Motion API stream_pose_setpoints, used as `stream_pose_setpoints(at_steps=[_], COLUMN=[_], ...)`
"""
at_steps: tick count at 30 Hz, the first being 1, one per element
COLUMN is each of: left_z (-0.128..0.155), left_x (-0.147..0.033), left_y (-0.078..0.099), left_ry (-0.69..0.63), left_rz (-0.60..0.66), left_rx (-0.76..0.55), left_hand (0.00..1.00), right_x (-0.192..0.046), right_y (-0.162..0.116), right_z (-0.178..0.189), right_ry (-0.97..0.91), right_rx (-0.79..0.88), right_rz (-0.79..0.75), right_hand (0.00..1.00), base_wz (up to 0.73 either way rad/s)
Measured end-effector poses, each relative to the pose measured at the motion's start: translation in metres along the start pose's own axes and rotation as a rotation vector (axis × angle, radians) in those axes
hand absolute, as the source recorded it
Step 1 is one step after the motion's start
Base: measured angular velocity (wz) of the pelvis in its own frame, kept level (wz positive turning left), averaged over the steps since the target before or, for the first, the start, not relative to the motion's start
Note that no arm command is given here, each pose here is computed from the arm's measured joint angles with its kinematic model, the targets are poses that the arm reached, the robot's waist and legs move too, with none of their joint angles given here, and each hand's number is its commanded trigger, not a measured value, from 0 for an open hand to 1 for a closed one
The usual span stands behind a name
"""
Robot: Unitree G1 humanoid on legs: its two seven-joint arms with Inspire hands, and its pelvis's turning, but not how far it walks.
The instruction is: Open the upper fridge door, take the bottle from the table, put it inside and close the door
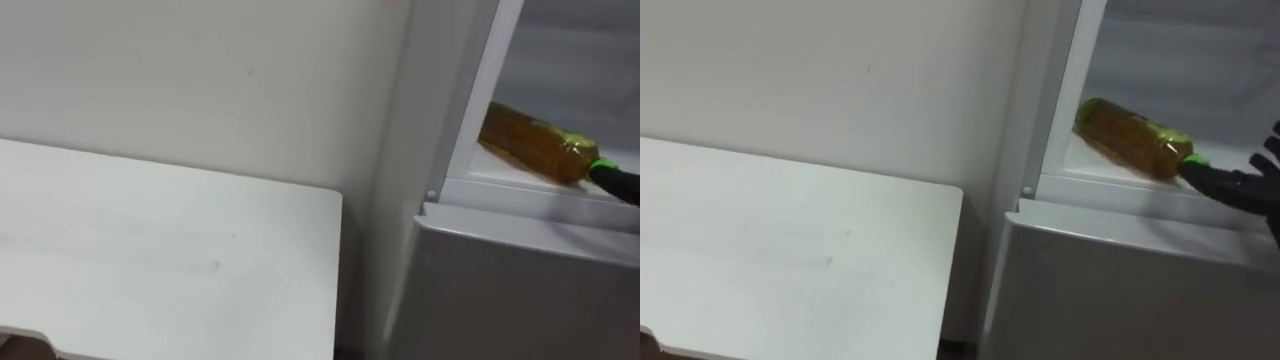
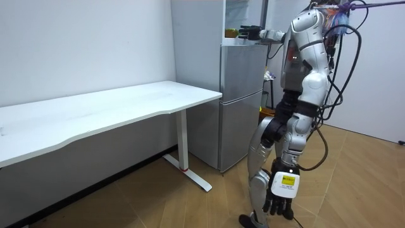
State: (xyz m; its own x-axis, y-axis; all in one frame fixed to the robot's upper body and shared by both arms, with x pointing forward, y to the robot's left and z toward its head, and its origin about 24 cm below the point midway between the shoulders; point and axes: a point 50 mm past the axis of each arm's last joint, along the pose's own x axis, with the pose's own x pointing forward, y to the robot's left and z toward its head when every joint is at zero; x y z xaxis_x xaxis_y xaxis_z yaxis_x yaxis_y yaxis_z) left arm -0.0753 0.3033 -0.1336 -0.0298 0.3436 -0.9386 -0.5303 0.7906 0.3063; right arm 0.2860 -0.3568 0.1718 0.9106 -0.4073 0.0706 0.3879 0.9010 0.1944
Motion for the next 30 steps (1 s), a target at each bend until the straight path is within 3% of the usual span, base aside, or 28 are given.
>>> stream_pose_setpoints(at_steps=[7,17,22,30], left_z=[0.000,-0.002,-0.007,-0.020], left_x=[0.000,0.000,0.001,0.002], left_y=[-0.001,-0.004,-0.013,-0.031], left_ry=[-0.014,-0.033,-0.020,0.006], left_rz=[-0.021,-0.040,-0.059,-0.094], left_rx=[0.000,-0.020,-0.025,0.009], left_hand=[0.00,0.00,0.00,0.00], right_x=[-0.011,-0.024,-0.043,-0.069], right_y=[0.000,0.018,0.044,0.063], right_z=[-0.001,0.010,0.003,-0.012], right_ry=[-0.033,-0.113,-0.152,-0.169], right_rx=[-0.101,-0.133,-0.023,0.241], right_rz=[-0.041,0.025,0.160,0.278], right_hand=[0.00,0.00,0.00,0.00], base_wz=[-0.06,-0.10,-0.03,-0.03])
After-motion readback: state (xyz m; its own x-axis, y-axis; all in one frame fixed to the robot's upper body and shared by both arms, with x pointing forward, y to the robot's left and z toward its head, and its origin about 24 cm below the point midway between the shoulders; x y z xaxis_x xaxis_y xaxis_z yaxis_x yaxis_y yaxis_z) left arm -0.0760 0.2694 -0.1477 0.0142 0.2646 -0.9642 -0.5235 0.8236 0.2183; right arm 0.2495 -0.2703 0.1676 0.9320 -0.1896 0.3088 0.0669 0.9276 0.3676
